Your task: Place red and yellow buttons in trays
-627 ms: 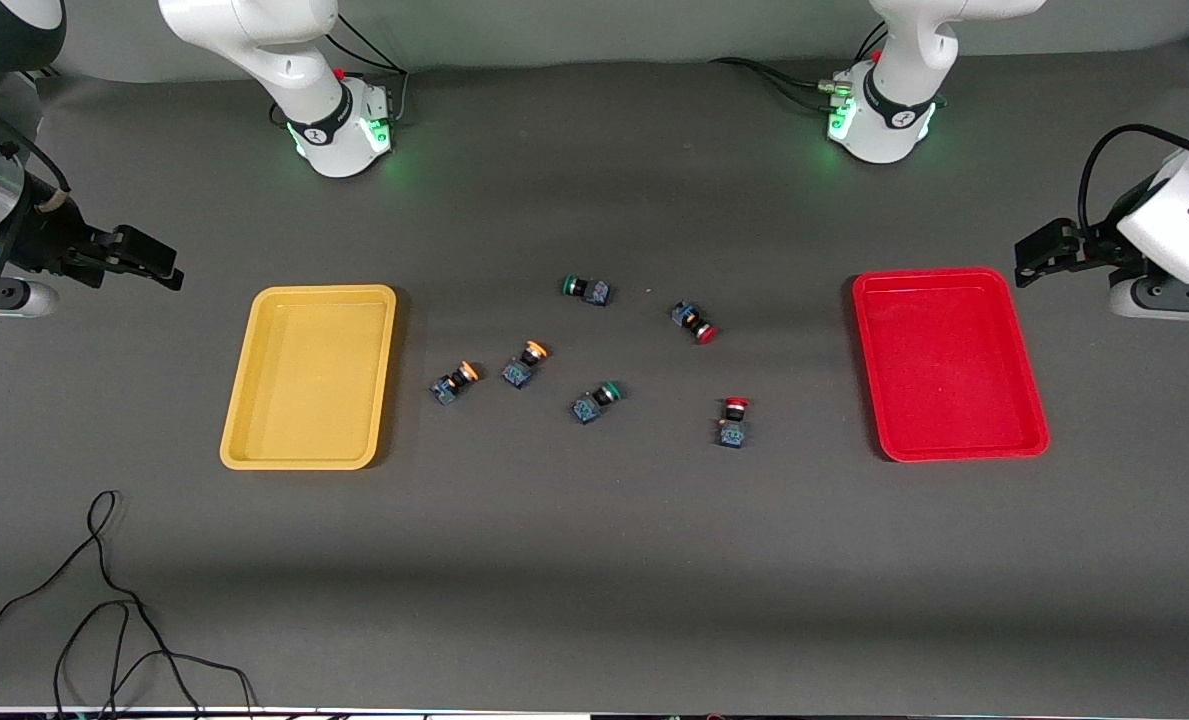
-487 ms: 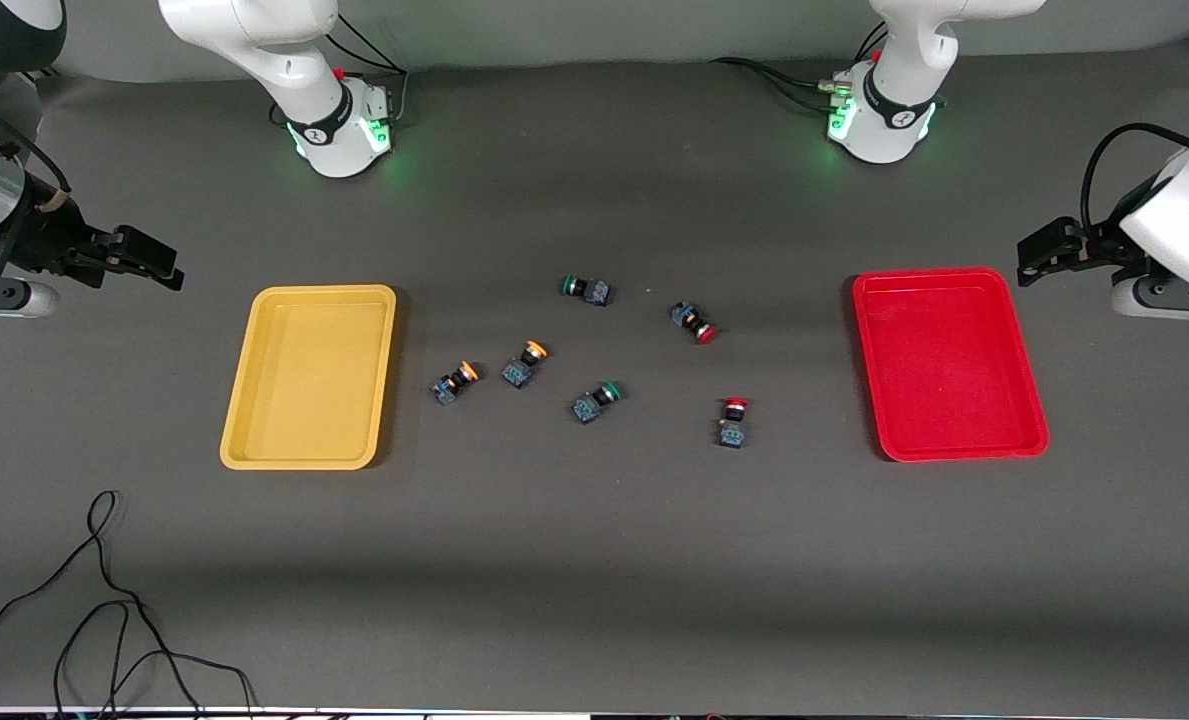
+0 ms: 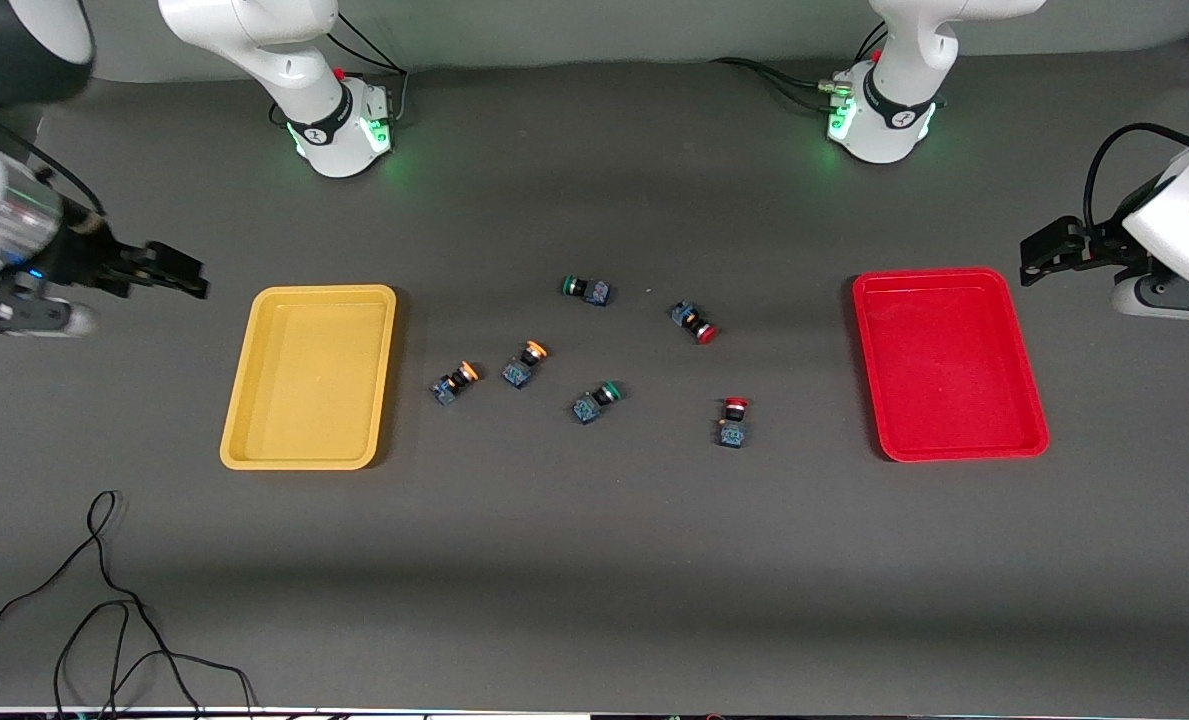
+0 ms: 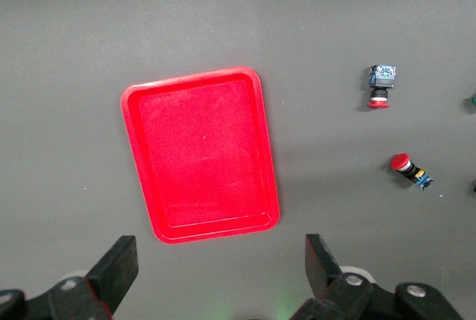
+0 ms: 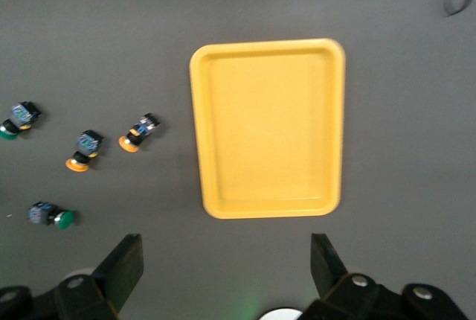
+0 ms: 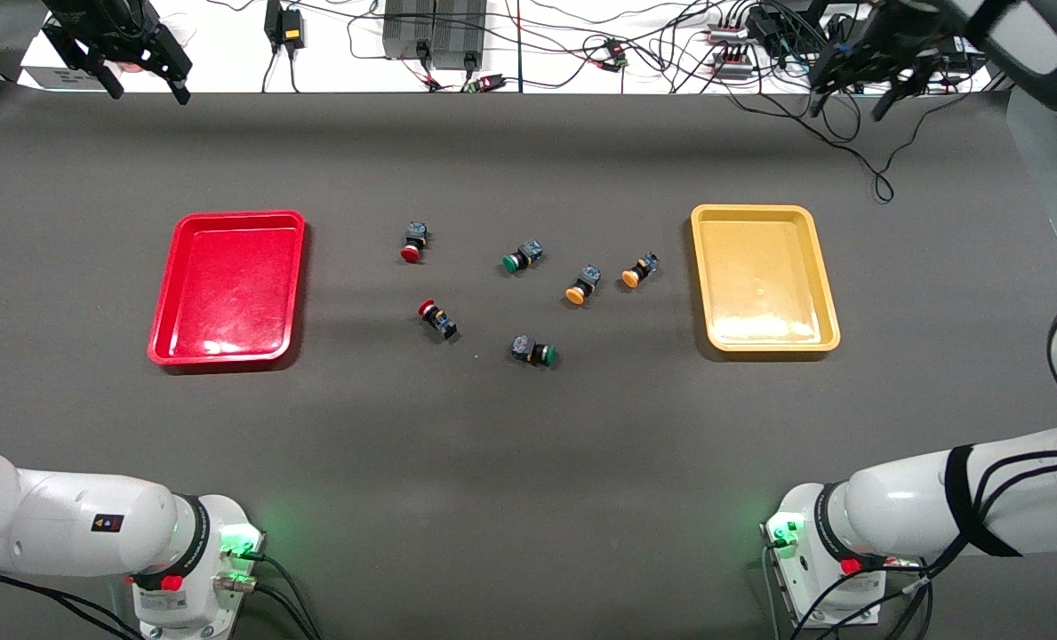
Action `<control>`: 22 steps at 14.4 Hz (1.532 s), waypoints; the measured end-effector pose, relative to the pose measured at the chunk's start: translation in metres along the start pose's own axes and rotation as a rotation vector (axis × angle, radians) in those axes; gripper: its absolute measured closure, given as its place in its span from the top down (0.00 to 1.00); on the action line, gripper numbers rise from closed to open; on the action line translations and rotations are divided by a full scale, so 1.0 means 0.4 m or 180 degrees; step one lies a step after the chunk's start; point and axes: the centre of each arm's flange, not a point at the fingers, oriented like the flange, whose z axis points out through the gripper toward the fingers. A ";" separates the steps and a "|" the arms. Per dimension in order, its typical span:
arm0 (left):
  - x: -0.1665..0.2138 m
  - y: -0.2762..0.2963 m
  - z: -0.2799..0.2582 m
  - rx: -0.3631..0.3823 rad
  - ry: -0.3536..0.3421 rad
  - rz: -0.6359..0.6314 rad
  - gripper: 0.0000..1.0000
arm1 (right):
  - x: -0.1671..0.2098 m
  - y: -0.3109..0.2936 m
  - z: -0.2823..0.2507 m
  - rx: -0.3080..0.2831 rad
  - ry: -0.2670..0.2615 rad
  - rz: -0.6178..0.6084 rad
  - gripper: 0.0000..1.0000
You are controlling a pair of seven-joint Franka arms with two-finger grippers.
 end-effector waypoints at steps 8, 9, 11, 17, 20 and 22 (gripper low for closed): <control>0.004 0.306 0.224 -0.0068 -0.0098 -0.0959 1.00 | 0.009 -0.363 0.404 -0.0016 0.0026 0.0147 1.00; -0.009 0.375 0.258 -0.0106 -0.0122 -0.1166 1.00 | 0.020 -0.381 0.444 -0.0002 0.0067 0.0257 1.00; -0.038 0.491 0.305 -0.0159 -0.0122 -0.1492 1.00 | 0.060 -0.387 0.537 0.0014 0.0100 0.0491 1.00; -0.192 0.840 0.472 -0.0273 0.0015 -0.2124 1.00 | 0.095 -0.429 0.837 -0.0132 -0.0079 0.1160 1.00; -0.197 0.844 0.541 -0.0259 0.0011 -0.2215 1.00 | 0.082 -0.458 0.934 -0.0206 -0.0137 0.1293 1.00; -0.179 0.840 0.622 -0.0261 0.0027 -0.2259 1.00 | 0.088 -0.443 0.953 -0.0235 -0.0158 0.1363 1.00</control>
